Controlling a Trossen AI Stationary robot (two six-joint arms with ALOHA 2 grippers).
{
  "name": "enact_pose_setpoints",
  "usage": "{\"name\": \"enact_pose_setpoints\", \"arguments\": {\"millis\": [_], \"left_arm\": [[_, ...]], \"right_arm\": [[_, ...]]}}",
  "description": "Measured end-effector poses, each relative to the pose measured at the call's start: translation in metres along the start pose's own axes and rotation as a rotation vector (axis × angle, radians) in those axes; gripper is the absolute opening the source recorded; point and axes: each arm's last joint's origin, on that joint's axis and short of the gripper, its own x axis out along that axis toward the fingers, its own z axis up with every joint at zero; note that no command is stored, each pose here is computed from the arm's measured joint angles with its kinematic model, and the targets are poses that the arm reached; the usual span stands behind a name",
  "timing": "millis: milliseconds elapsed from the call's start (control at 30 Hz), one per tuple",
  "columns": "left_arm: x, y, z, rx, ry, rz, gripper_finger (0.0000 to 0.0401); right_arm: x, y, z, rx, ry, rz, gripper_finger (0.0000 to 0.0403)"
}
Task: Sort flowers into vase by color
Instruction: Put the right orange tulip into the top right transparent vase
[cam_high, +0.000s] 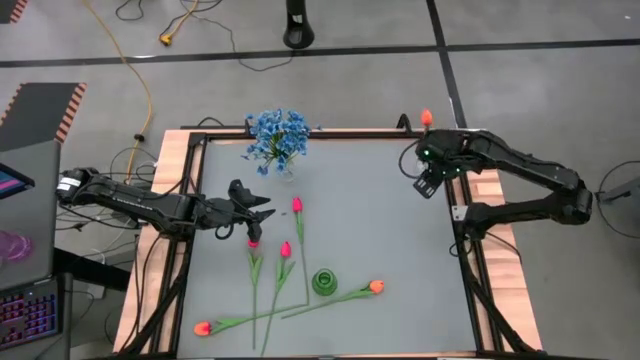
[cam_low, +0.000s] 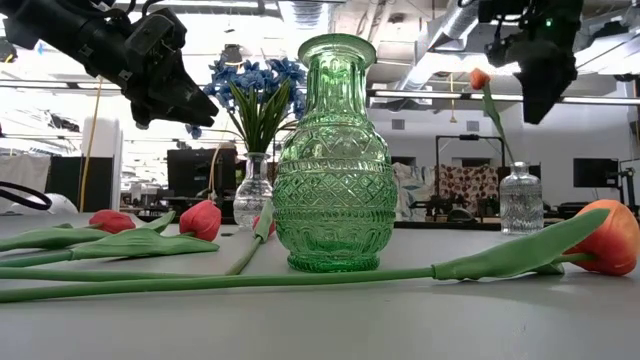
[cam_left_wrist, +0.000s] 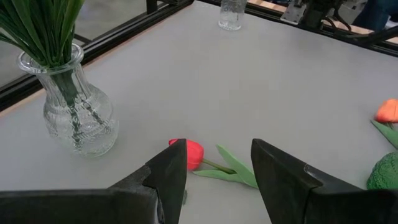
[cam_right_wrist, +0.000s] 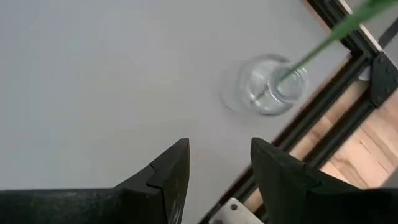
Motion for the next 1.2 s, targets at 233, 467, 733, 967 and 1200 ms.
{"name": "enact_pose_setpoints", "arguments": {"millis": [233,467,733,967,1200], "left_arm": [[0.0,0.0,0.0,-0.001,0.0,0.0,0.0167],[0.0,0.0,0.0,-0.001,0.0,0.0,0.0167],[0.0,0.0,0.0,-0.001,0.007,-0.017,0.0167],[0.0,-0.002,0.0,-0.004,0.014,-0.047,0.0167],[0.0,-0.002,0.0,-0.004,0.015,-0.048,0.0167]], "right_arm": [[-0.01,0.037,-0.009,-0.033,-0.016,0.199,0.0196],[-0.03,0.087,-0.02,-0.141,-0.173,0.456,0.0196],[-0.052,0.142,-0.035,-0.271,-0.377,0.68,0.0196],[-0.037,0.204,-0.047,-0.449,-0.406,0.728,0.0196],[0.004,0.263,-0.064,-0.61,-0.381,0.695,0.0196]]}}
